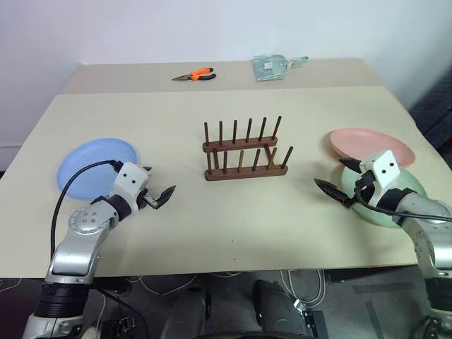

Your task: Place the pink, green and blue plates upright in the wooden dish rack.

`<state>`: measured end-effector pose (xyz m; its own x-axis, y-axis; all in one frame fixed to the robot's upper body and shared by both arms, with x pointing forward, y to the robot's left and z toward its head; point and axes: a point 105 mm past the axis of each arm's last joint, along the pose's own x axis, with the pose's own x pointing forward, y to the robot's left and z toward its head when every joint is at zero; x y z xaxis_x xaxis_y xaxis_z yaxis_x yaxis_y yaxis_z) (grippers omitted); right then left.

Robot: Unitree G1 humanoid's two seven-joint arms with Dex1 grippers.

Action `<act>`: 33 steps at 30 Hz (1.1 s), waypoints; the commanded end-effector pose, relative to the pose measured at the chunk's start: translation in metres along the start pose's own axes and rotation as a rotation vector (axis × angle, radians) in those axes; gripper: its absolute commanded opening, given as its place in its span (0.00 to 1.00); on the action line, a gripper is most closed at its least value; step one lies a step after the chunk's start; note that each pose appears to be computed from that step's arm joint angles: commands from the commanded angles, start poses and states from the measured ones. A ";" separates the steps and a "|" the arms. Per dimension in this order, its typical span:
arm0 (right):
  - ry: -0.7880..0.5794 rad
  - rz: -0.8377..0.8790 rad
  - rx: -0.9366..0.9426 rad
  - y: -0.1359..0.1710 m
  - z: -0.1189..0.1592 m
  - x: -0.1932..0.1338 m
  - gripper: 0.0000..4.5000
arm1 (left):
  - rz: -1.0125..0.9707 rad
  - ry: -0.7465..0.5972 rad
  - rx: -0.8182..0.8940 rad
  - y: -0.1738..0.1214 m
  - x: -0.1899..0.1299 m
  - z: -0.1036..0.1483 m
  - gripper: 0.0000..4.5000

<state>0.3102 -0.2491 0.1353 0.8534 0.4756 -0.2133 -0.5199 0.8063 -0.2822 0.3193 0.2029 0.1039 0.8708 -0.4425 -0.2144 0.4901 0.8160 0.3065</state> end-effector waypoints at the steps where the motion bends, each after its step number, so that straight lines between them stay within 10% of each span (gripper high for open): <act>1: -0.059 -0.022 -0.074 -0.002 0.018 0.004 1.00 | 0.013 -0.041 0.031 0.003 0.003 0.009 1.00; 20: -0.083 0.049 -0.023 0.064 0.025 0.005 1.00 | -0.567 -0.006 0.100 -0.069 0.107 0.022 1.00; 29: -0.028 -0.037 -0.029 0.063 0.012 -0.019 1.00 | -0.679 -0.058 0.144 -0.092 0.123 0.032 0.17; 33: 0.058 0.000 -0.036 0.058 -0.002 -0.034 1.00 | -0.787 -0.085 0.206 -0.104 0.109 0.030 0.17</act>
<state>0.2550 -0.2124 0.1134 0.8486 0.4513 -0.2759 -0.5211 0.8029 -0.2894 0.3771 0.0616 0.0824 0.3422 -0.8776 -0.3357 0.9302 0.2658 0.2533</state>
